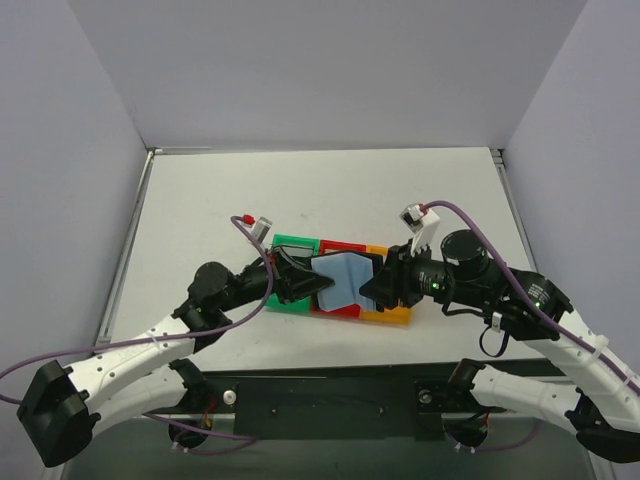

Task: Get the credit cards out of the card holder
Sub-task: Open the card holder, then place the card holder at the corner of the board.

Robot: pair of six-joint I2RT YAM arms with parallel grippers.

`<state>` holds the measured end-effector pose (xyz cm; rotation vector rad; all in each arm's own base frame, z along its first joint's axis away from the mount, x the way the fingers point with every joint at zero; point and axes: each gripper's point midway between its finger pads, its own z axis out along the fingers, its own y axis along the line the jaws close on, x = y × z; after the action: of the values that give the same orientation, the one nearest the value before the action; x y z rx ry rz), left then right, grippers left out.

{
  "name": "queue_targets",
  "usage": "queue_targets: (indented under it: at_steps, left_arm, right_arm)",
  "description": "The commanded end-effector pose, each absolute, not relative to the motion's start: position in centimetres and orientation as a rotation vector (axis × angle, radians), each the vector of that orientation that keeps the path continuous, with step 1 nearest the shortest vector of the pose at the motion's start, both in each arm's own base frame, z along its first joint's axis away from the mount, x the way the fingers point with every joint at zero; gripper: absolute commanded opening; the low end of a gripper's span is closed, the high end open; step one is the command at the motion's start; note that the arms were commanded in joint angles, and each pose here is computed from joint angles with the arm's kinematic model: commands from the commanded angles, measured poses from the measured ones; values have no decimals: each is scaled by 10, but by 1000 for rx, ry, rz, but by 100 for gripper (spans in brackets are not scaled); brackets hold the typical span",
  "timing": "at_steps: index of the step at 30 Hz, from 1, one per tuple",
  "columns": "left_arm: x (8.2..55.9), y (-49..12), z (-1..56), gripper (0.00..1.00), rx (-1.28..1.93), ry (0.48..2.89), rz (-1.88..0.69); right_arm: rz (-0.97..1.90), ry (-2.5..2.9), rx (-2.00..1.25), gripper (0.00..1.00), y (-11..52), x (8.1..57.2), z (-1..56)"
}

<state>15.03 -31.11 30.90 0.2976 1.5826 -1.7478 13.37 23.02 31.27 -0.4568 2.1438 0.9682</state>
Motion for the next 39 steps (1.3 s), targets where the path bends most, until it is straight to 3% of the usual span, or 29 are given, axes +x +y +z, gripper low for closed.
queue_targets:
  at_steps: [1,10,22,27,32,39]
  left_arm:
    - [143,-306,335,0,319,1472,-1779]
    - [143,-307,335,0,314,1470,-1799]
    - [151,-312,344,0,357,1622,-1631]
    - [159,-321,340,0,387,1837,-1315]
    - [163,-316,301,0,436,2092,-887]
    - [170,-308,292,0,369,2113,-720]
  right_arm:
    - [1013,2079,-463,41,233,134,327]
    - [1044,2040,-471,52,233,131,339]
    - [1042,2092,-455,67,248,141,330]
    - [1019,2101,-407,69,249,150,321]
    - [1012,2075,-342,70,245,159,322]
    - [1008,2037,-280,74,228,161,327]
